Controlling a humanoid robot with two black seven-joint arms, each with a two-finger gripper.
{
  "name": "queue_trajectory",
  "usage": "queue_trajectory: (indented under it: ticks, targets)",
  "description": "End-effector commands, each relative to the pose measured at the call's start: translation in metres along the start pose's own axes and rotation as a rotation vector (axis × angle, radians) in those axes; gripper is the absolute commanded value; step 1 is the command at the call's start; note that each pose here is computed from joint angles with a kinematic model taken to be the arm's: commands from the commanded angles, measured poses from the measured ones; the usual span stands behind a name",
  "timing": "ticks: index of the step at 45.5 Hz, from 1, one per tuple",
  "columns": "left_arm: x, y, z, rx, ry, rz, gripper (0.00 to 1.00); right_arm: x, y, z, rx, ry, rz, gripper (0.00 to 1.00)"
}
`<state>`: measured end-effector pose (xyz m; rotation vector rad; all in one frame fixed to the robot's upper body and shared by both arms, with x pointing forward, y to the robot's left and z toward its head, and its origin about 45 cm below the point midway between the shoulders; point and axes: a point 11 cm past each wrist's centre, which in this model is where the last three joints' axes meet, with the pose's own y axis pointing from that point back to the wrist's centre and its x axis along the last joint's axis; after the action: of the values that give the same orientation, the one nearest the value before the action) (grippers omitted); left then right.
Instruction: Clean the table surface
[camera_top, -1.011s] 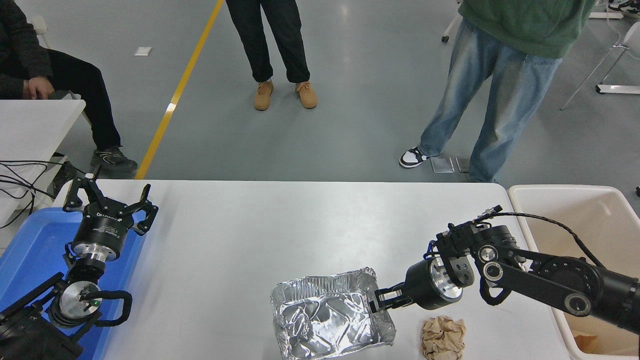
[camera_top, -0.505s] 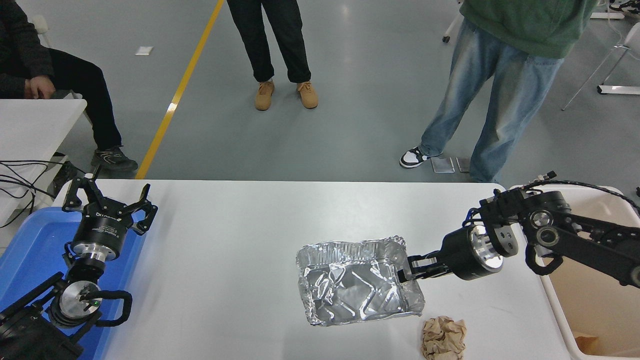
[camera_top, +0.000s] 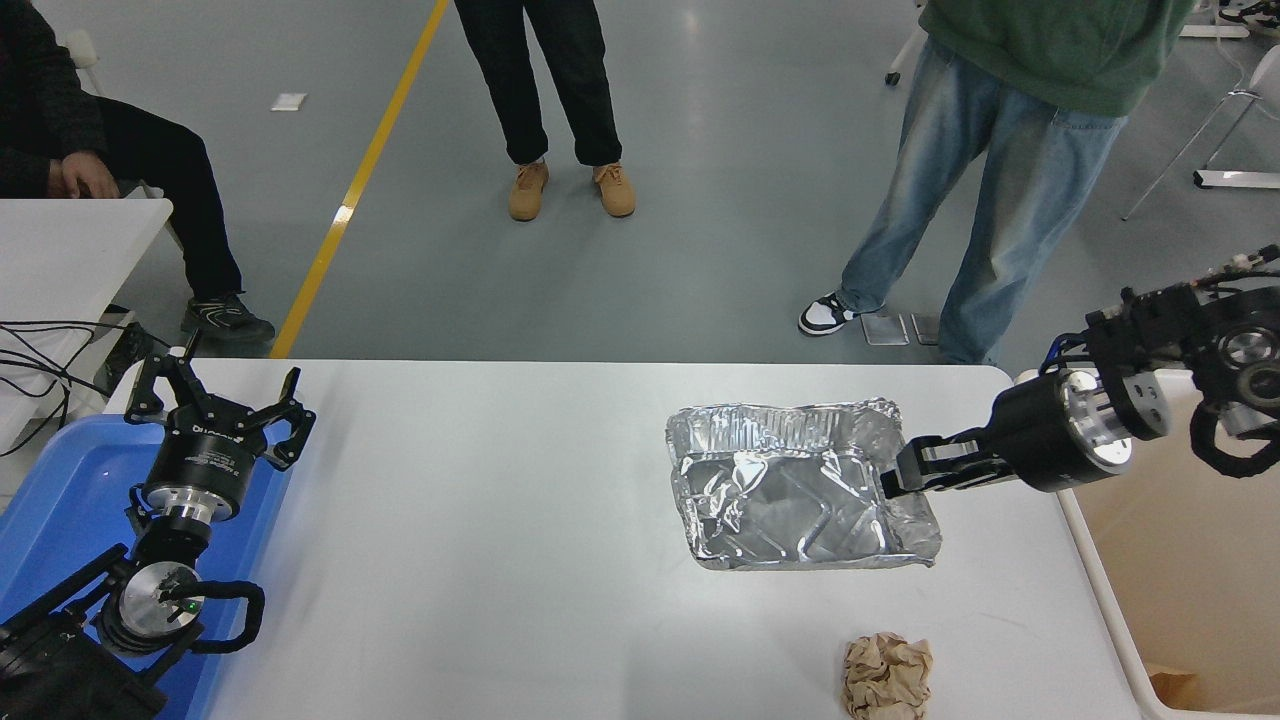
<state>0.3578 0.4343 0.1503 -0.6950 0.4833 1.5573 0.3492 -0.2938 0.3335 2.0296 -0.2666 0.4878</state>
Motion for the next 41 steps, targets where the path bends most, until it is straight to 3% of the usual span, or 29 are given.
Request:
queue_trajectory:
  ticks: [1,21,41]
  targets:
    - [0.000,0.000,0.000,0.000,0.001,0.000,0.99,0.025,0.065,0.015,-0.046,-0.020,0.139,0.00]
    - [0.000,0.000,0.000,0.000,0.000,-0.001,0.99,0.038,0.139,0.077,-0.158,-0.177,0.317,0.00]
    - [0.000,0.000,0.000,0.000,0.000,-0.001,0.99,0.025,0.164,0.162,-0.332,-0.388,0.405,0.00]
